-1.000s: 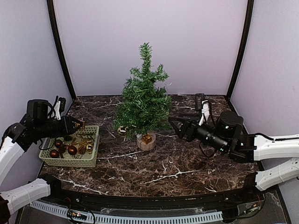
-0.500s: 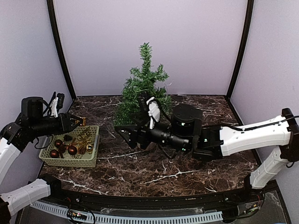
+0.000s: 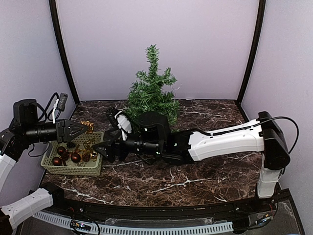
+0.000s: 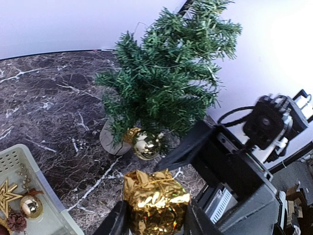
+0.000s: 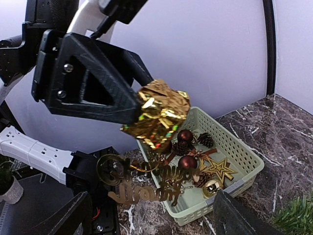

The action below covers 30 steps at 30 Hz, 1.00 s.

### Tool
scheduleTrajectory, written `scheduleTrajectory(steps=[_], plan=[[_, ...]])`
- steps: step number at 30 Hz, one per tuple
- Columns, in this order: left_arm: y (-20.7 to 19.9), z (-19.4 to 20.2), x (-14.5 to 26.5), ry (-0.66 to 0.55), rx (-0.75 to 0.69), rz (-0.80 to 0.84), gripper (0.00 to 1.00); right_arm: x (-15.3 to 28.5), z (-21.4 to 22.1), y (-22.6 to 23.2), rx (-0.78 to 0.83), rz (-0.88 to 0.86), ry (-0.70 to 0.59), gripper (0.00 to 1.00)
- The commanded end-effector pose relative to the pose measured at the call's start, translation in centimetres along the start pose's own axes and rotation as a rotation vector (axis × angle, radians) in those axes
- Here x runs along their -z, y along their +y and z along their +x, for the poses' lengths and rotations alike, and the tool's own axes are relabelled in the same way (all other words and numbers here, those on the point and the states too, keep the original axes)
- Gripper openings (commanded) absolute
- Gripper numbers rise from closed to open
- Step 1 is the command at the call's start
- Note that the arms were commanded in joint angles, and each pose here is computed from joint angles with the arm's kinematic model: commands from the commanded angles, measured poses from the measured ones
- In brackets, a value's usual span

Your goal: Decorate the small christmas tree

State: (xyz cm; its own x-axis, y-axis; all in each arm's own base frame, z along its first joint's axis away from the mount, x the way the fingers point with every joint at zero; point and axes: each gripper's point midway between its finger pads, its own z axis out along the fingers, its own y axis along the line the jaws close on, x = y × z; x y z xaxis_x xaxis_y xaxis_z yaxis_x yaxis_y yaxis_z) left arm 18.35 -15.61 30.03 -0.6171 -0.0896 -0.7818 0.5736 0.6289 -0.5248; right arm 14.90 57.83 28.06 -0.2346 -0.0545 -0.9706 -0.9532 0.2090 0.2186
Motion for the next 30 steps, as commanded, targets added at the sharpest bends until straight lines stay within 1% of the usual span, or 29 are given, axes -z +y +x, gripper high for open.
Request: scheduleTrajectory(steps=[1,4,9,16,23,30], plan=[[-3.0,0.4,0.8,0.027,-0.057,0.148,0.39,0.7,-2.6,0.3,-0.071,-0.098,-0.088,0.87],[-4.1,0.8,0.8,0.049,-0.058,0.223,0.39,1.5,-2.9,1.2,-0.079,-0.188,-0.108,0.88],[-5.2,1.3,1.0,0.076,-0.066,0.3,0.4,1.4,-3.5,2.0,-0.06,-0.229,-0.096,0.87],[-6.1,2.0,1.1,0.12,-0.061,0.38,0.4,1.3,-4.4,4.7,-0.031,-0.377,-0.058,0.74],[-6.8,2.1,1.1,0.13,-0.046,0.448,0.42,0.8,-4.5,4.9,-0.023,-0.38,-0.032,0.66],[-7.2,2.2,1.2,0.143,-0.029,0.487,0.42,0.0,-3.7,5.0,-0.03,-0.398,-0.002,0.65]])
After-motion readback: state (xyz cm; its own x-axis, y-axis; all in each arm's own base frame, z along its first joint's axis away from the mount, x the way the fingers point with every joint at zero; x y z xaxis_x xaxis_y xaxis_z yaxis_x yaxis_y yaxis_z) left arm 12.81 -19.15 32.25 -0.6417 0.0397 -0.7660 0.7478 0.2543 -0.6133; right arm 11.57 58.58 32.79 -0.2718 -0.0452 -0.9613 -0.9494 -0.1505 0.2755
